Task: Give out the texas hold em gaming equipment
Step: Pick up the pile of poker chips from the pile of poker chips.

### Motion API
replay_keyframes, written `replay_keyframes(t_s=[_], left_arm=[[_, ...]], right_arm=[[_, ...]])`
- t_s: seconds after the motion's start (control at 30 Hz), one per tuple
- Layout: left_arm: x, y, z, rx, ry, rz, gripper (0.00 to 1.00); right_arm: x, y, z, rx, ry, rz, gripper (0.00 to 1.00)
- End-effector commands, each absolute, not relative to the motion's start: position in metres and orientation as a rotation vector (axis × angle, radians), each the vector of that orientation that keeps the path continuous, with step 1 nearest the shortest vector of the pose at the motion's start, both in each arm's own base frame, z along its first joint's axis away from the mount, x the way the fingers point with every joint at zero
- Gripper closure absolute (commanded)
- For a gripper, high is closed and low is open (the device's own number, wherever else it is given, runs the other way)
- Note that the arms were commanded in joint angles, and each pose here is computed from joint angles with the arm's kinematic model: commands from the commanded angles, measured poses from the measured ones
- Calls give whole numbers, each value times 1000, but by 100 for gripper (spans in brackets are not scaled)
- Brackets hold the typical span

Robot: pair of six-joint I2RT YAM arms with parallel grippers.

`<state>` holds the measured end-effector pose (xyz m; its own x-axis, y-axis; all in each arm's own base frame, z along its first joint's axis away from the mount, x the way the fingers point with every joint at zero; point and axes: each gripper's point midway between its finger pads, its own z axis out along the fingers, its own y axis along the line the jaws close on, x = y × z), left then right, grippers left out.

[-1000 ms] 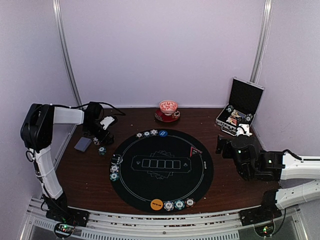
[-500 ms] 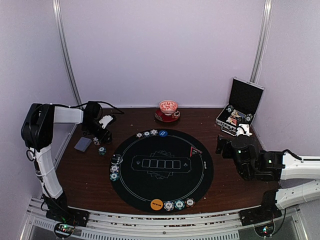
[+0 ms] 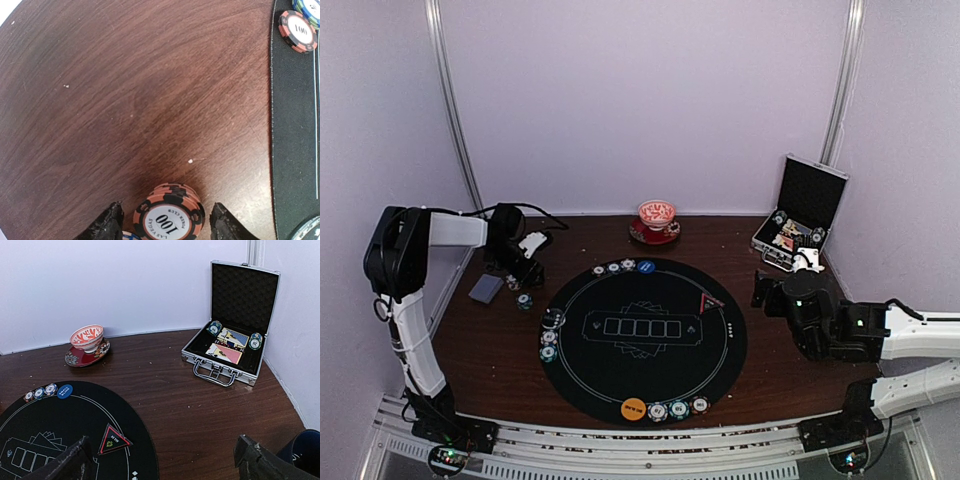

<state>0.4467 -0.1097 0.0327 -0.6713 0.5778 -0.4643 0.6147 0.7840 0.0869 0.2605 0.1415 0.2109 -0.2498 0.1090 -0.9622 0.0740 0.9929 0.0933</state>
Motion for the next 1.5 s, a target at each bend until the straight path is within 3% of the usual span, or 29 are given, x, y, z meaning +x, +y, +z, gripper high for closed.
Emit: replay_keyframes(t_s=[0.0, 0.57, 1.13, 1.47], left_arm=[[454, -111, 32, 887, 2491, -126, 39], [456, -112, 43, 870, 2468, -132, 64], [433, -122, 85, 930, 2357, -200, 68], [356, -160, 106, 1232, 2183, -324, 68]], right_arm=[[262, 142, 217, 138, 1816, 44, 0], [262, 143, 215, 134, 1819, 41, 0], [262, 143, 215, 132, 1820, 37, 0], [262, 143, 215, 134, 1819, 37, 0]])
